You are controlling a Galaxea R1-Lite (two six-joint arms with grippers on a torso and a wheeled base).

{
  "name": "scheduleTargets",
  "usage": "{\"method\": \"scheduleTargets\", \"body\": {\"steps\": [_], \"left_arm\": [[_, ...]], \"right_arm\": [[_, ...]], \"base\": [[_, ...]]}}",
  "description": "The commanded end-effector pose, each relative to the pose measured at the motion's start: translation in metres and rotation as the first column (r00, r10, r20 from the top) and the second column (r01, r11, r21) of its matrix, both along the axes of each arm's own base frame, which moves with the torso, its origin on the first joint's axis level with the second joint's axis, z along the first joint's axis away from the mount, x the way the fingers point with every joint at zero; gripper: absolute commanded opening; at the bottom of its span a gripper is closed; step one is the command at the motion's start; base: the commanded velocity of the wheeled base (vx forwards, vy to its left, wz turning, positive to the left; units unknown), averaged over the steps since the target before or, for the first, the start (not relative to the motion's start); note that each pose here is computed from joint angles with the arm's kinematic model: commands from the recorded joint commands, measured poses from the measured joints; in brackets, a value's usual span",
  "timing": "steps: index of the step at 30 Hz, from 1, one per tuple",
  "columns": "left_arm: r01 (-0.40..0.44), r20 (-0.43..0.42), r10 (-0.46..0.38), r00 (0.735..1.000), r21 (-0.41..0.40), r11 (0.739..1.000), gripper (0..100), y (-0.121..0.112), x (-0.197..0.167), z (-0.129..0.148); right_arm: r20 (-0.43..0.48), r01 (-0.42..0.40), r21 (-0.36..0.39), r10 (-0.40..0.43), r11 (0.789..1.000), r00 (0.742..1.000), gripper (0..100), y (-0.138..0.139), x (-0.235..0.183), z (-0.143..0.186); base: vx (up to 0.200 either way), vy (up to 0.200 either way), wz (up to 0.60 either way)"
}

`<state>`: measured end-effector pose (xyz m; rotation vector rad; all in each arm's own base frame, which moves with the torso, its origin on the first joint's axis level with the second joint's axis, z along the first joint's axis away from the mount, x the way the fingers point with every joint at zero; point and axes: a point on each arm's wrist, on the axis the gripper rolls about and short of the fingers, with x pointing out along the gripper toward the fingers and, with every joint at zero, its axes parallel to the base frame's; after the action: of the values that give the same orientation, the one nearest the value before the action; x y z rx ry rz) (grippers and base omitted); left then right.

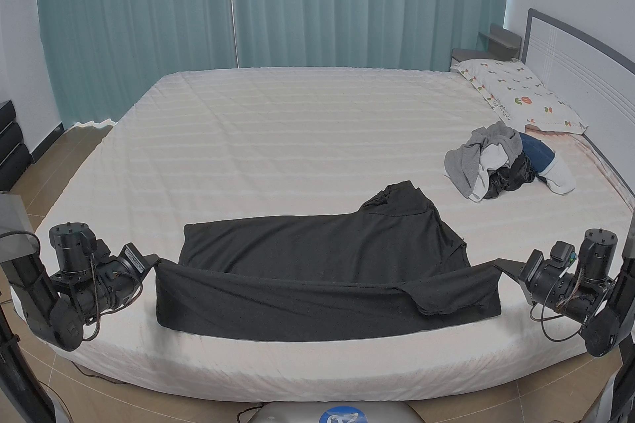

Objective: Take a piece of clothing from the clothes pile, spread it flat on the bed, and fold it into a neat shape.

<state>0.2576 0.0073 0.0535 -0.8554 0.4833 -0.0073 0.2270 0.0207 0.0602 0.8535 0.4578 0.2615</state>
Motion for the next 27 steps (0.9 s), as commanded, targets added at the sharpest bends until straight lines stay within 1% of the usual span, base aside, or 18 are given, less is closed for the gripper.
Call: {"method": "scheduleTargets", "body": {"steps": [1, 6, 11, 18, 20, 22, 24, 27], "left_arm": [[0.007, -0.001, -0.007, 1.0, -0.012, 1.0, 0, 0.002, -0.018, 0.006], [0.021, -0.01, -0.021, 1.0, -0.017, 1.0, 0, 0.001, -0.027, 0.007], [0.012, -0.031, -0.012, 0.999, -0.018, 1.0, 0, 0.003, -0.033, 0.004], [0.014, -0.064, -0.016, 0.998, -0.017, 1.0, 0, 0.003, -0.041, 0.0], [0.014, -0.073, -0.016, 0.997, -0.018, 1.0, 0, 0.002, -0.044, -0.002], [0.024, -0.096, -0.026, 0.995, -0.024, 0.999, 0, 0.001, -0.05, -0.005], [0.032, -0.108, -0.034, 0.994, -0.021, 0.999, 0, 0.001, -0.054, -0.006], [0.042, -0.116, -0.042, 0.992, -0.004, 0.999, 0, 0.001, -0.057, -0.008]], "right_arm": [[0.051, -0.014, 0.008, 0.014, 1.0, 0.999, 0, -0.001, -0.017, 0.015], [0.066, -0.019, 0.009, 0.018, 1.0, 0.998, 0, -0.001, -0.028, 0.021], [0.048, 0.002, 0.009, -0.002, 1.0, 0.999, 0, -0.006, -0.032, 0.022], [-0.019, -0.009, -0.009, 0.009, 1.0, 1.0, 0, -0.005, -0.043, 0.023], [-0.033, -0.015, -0.02, 0.014, 1.0, 0.999, 0, -0.005, -0.045, 0.022], [-0.06, -0.03, -0.052, 0.026, 0.998, 0.998, 0, -0.005, -0.051, 0.021], [-0.076, -0.032, -0.056, 0.028, 0.998, 0.997, 0, -0.005, -0.055, 0.022], [-0.08, -0.035, -0.059, 0.03, 0.998, 0.996, 0, -0.005, -0.062, 0.026]], "base": [[0.0, 0.0, 0.0], [0.0, 0.0, 0.0], [0.0, 0.0, 0.0], [0.0, 0.0, 0.0], [0.0, 0.0, 0.0], [0.0, 0.0, 0.0], [0.0, 0.0, 0.0], [0.0, 0.0, 0.0]]}}
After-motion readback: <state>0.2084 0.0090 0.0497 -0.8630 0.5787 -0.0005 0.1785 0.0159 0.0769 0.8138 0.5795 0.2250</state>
